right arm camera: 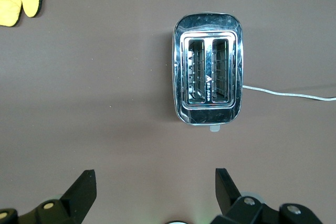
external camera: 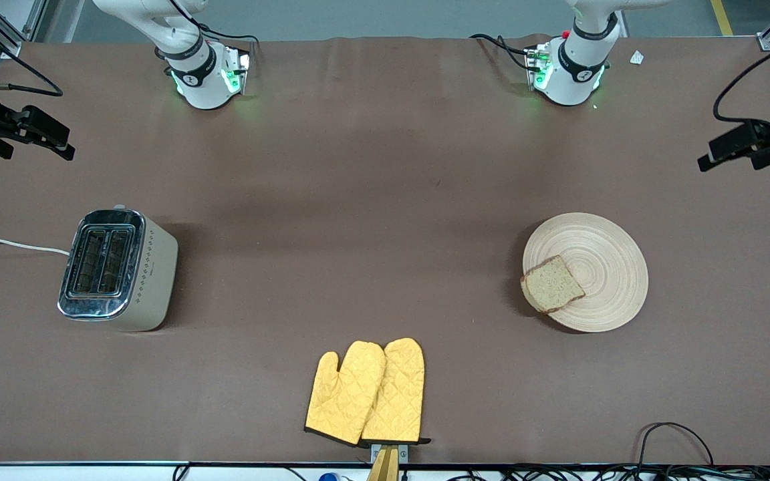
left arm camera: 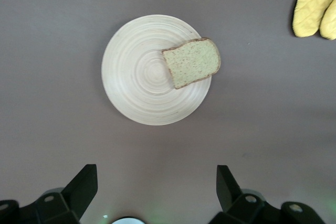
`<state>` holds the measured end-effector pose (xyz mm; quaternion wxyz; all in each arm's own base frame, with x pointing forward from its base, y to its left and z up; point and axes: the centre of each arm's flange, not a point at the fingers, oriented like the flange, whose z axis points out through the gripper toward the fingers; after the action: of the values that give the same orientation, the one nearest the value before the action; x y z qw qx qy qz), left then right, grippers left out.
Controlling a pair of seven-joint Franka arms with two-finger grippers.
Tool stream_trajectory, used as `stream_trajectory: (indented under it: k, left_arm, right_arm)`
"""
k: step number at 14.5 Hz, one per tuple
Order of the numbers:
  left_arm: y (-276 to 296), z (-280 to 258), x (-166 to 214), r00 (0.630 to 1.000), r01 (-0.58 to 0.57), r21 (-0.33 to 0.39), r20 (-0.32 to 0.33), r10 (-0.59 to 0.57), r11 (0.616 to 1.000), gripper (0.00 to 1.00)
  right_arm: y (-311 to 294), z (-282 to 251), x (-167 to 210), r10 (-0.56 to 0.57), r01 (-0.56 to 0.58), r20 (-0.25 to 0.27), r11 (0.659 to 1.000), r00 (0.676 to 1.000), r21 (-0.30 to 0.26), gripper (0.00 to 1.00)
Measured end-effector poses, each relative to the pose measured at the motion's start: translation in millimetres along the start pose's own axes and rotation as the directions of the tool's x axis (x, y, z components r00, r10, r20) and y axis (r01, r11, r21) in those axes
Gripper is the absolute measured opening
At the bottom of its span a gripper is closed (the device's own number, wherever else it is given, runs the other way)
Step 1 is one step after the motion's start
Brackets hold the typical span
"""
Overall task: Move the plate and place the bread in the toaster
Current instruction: 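Move the left gripper toward the rim of the wooden plate, then lower the left gripper beside the plate rim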
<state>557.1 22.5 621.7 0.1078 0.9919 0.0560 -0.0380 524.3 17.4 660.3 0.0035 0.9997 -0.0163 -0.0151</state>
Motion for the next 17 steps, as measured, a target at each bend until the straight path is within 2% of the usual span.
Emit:
stream_trajectory:
  k: [6,9,12,14,17]
  left_arm:
    - [-61,57,60,0.996,0.093,-0.163,0.005,-0.093,0.982,1.0]
    - [-118,94,82,0.996,0.089,-0.294,0.02,-0.087,0.952,1.0]
    - [-181,149,98,0.999,0.04,-0.384,0.032,-0.03,0.922,1.0]
    - [-215,199,107,0.999,-0.016,-0.453,0.026,0.031,0.892,1.0]
    - [-268,282,112,0.994,-0.104,-0.57,-0.028,0.107,0.815,1.0]
  right_arm:
    - [1,0,0,0.001,-0.001,0.001,1.0,1.0,0.0,1.0]
    - [1,0,0,0.002,-0.002,0.001,1.0,1.0,0.0,1.0]
    - [1,0,0,0.002,-0.002,0.001,1.0,1.0,0.0,1.0]
    - [1,0,0,0.002,-0.002,0.001,1.0,1.0,0.0,1.0]
    - [1,0,0,0.002,-0.002,0.001,1.0,1.0,0.0,1.0]
